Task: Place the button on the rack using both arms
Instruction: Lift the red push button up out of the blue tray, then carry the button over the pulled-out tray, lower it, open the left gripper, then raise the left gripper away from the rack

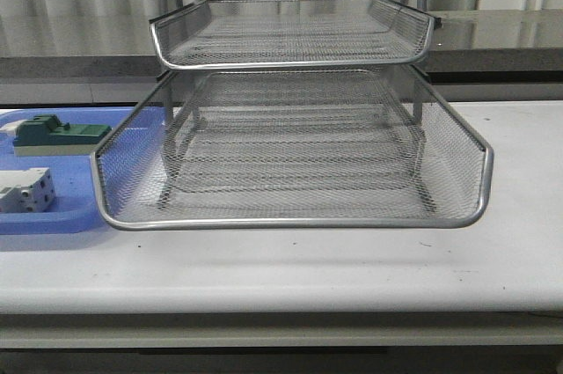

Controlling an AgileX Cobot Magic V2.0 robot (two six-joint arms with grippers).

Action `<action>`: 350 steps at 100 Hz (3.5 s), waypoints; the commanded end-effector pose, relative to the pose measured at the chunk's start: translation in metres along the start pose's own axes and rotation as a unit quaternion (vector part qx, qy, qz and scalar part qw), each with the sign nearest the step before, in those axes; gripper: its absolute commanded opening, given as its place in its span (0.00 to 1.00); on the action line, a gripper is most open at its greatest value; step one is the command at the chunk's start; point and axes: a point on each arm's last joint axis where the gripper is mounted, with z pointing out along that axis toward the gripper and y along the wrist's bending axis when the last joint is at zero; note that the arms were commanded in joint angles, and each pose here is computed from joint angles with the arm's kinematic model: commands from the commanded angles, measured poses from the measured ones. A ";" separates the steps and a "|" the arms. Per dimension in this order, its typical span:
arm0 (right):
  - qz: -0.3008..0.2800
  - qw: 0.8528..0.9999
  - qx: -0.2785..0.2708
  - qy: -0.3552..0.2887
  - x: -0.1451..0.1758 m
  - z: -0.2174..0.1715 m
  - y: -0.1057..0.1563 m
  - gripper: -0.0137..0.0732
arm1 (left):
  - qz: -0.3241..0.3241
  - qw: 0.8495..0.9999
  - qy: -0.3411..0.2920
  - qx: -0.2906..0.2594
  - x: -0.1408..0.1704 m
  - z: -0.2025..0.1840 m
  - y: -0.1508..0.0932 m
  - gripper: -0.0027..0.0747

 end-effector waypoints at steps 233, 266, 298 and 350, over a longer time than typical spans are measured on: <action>-0.003 0.999 0.001 -0.047 -0.013 -0.006 0.000 0.08 | 0.092 0.991 -0.049 0.089 -0.100 -0.016 -0.157 0.67; -0.003 0.999 0.001 -0.047 -0.013 -0.006 0.000 0.08 | -0.047 0.996 -0.080 0.002 -0.032 -0.075 -0.096 0.67; -0.003 0.999 0.001 -0.047 -0.013 -0.006 0.000 0.08 | -0.210 0.960 -0.154 -0.103 0.061 -0.117 -0.071 0.67; -0.003 0.999 0.001 -0.047 -0.013 -0.006 0.000 0.08 | -0.331 0.844 -0.352 -0.233 0.150 -0.116 -0.158 0.67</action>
